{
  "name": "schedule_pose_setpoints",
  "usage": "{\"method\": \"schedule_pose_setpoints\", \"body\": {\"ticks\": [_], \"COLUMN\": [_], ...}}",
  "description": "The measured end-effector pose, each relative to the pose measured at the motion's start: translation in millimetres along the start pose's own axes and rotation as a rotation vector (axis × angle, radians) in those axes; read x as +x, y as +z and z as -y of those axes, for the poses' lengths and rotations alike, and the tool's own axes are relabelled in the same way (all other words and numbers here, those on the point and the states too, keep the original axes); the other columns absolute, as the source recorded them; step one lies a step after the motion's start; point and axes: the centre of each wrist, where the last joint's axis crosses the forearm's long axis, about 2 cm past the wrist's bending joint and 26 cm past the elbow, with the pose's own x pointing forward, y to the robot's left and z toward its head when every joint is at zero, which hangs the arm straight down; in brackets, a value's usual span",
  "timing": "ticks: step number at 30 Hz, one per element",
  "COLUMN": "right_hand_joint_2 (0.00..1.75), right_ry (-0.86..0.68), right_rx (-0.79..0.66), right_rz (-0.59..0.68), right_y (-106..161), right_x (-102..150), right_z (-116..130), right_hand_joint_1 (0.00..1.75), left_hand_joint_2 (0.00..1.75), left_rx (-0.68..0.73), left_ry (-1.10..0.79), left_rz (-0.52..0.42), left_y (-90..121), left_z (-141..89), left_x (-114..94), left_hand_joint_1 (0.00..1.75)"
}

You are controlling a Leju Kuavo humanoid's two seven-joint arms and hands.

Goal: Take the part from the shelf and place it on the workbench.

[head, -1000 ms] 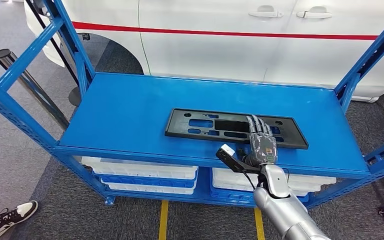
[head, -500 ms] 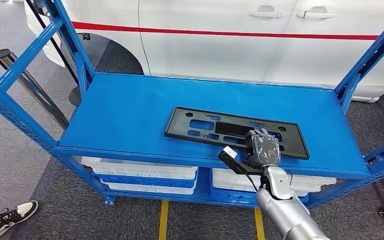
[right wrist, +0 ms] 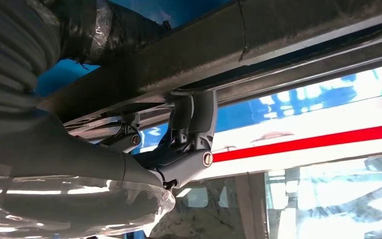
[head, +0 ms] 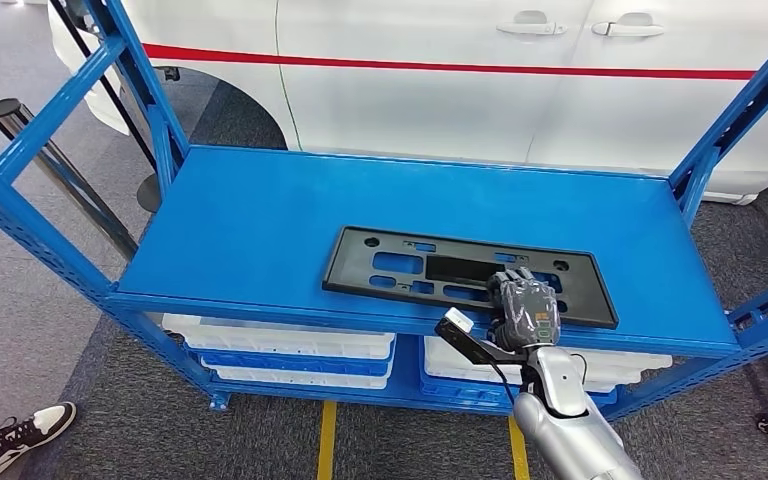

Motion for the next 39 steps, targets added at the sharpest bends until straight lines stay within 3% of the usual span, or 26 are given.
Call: {"method": "schedule_pose_setpoints", "body": {"ticks": [10, 20, 33, 39], "right_hand_joint_2": [1.75, 1.75, 1.75, 1.75], "right_ry": [-0.045, -0.030, 0.113, 0.116], "right_rx": [-0.099, -0.401, -0.539, -0.534], "right_rz": [0.050, 0.226, 0.292, 0.266], "right_y": [22.1, 34.0, 67.0, 77.3], "right_x": [1.8, 9.8, 4.9, 1.9], "right_z": [9.8, 82.3, 110.6, 110.8], "right_hand_joint_1": [1.75, 1.75, 1.75, 1.75], "left_hand_joint_2": [1.75, 1.75, 1.75, 1.75], "left_rx": [0.036, 0.048, 0.057, 0.066], "left_ry": [0.060, 0.057, 0.030, 0.030], "left_rz": [0.038, 0.010, -0.001, -0.011], "left_y": [0.2, 0.3, 0.3, 0.3], "left_z": [1.7, 2.8, 2.6, 2.6], "left_x": [-2.7, -5.0, -4.6, -3.9], "left_hand_joint_1": [0.00, 0.00, 0.00, 0.00]}}
